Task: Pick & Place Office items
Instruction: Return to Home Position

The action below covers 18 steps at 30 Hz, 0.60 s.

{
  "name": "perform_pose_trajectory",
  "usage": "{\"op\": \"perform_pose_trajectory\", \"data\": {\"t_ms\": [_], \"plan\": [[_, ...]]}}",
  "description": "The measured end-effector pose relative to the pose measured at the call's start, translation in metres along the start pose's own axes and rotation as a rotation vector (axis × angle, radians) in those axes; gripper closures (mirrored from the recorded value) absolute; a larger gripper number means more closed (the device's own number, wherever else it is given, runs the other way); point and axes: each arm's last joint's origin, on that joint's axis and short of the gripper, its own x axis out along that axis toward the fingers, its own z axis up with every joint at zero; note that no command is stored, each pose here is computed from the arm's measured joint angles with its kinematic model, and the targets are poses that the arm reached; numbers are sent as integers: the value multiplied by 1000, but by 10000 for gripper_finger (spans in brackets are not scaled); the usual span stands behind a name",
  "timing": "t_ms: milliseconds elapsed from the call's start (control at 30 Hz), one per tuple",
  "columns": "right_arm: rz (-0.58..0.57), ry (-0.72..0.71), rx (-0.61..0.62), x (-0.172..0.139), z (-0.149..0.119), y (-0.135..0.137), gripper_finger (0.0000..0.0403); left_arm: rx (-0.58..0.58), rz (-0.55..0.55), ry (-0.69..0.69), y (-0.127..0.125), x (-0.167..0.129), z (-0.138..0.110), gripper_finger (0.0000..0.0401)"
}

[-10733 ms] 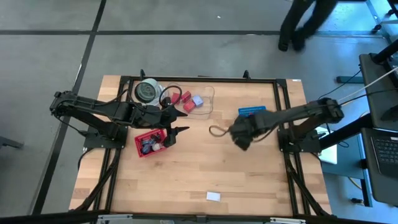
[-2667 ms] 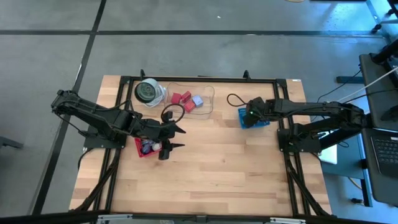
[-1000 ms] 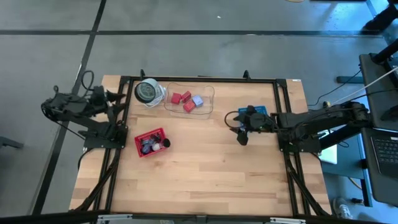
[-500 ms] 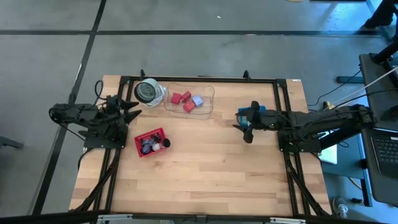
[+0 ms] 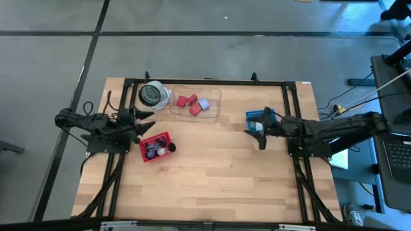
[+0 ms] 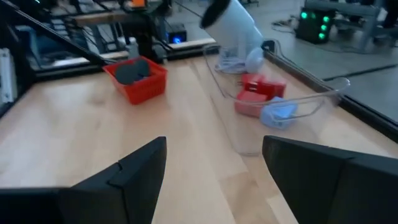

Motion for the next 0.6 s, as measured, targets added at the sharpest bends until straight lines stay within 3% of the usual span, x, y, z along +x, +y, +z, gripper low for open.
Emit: {"op": "perform_pose_trajectory", "data": {"t_ms": [167,433,600], "plan": [[37,-43,8,-2,-7,-1,132,0,-85,-41,-2,5,-13,162],[58,-39,-9,-3,-9,0,132,-15,-114,-70,0,10,-38,162],[99,-42,-18,-4,-8,2,132,7,-106,-65,0,10,-39,162]]}}
